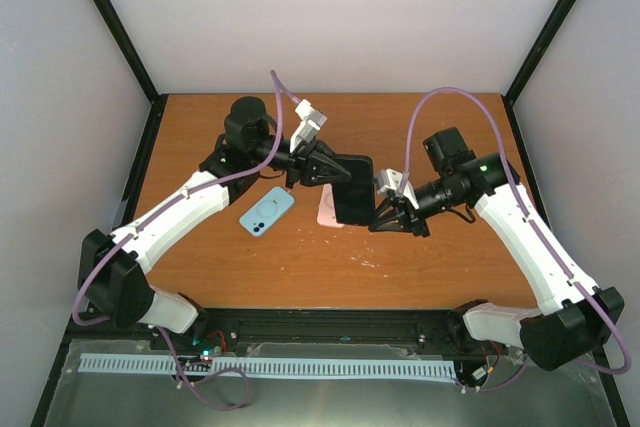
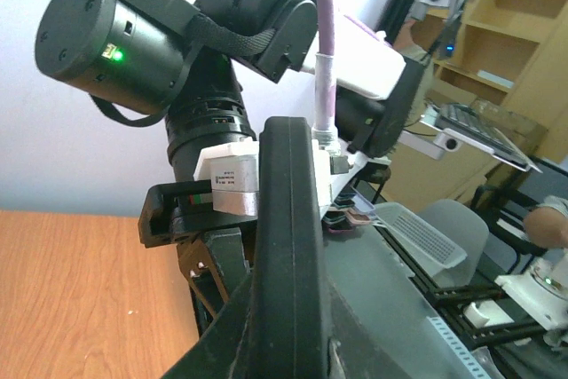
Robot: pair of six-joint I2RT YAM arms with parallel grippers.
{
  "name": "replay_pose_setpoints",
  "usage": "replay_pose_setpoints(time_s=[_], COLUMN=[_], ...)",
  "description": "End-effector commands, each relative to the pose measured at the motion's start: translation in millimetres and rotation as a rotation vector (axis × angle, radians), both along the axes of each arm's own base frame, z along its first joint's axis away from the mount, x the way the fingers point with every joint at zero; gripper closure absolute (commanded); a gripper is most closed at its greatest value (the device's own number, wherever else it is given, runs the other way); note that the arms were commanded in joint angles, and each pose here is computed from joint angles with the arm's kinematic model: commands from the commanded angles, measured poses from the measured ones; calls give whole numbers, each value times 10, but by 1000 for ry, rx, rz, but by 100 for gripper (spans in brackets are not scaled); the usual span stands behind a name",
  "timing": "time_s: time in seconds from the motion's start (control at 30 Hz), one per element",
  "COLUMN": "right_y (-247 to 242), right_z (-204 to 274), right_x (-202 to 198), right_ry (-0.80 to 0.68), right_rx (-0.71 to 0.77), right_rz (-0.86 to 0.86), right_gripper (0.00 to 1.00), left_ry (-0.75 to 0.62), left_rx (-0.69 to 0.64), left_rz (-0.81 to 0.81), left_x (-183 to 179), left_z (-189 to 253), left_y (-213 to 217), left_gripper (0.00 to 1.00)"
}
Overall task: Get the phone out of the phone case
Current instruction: Remove the phone case from the phone.
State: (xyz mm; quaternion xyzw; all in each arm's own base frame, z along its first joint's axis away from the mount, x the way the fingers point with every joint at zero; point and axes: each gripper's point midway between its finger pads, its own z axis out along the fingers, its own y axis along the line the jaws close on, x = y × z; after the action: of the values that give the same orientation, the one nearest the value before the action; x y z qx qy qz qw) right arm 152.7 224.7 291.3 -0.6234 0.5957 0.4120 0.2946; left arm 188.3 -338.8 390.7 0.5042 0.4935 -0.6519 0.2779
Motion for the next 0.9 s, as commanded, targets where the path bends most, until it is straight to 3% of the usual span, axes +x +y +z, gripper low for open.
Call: replay_pose_setpoints(time_s=[0.0,0.3,0.43,0.63,0.87], right_y=[266,266,254,353,243], right_z=[642,659,642,657,790], right_x=[198,-192,-144,457,1143], right_ry=[-341,-290,-305,-318,-292], right_rx=[162,163,142,90,133], right_rz=[83,177,137,-120,-401], right_gripper=[92,89,89,92,84], left_ry=[169,167,178,184,181], left_rx=[106,121,137,141,142], left_rz=[-522,-382,-375,-374,-384], left_x=[-838,-516,-468,-483,-555], left_z=[-65,-140,-180,-188,-165], left_y=[169,119,154,167,217], left_gripper=[100,100,100,100,100])
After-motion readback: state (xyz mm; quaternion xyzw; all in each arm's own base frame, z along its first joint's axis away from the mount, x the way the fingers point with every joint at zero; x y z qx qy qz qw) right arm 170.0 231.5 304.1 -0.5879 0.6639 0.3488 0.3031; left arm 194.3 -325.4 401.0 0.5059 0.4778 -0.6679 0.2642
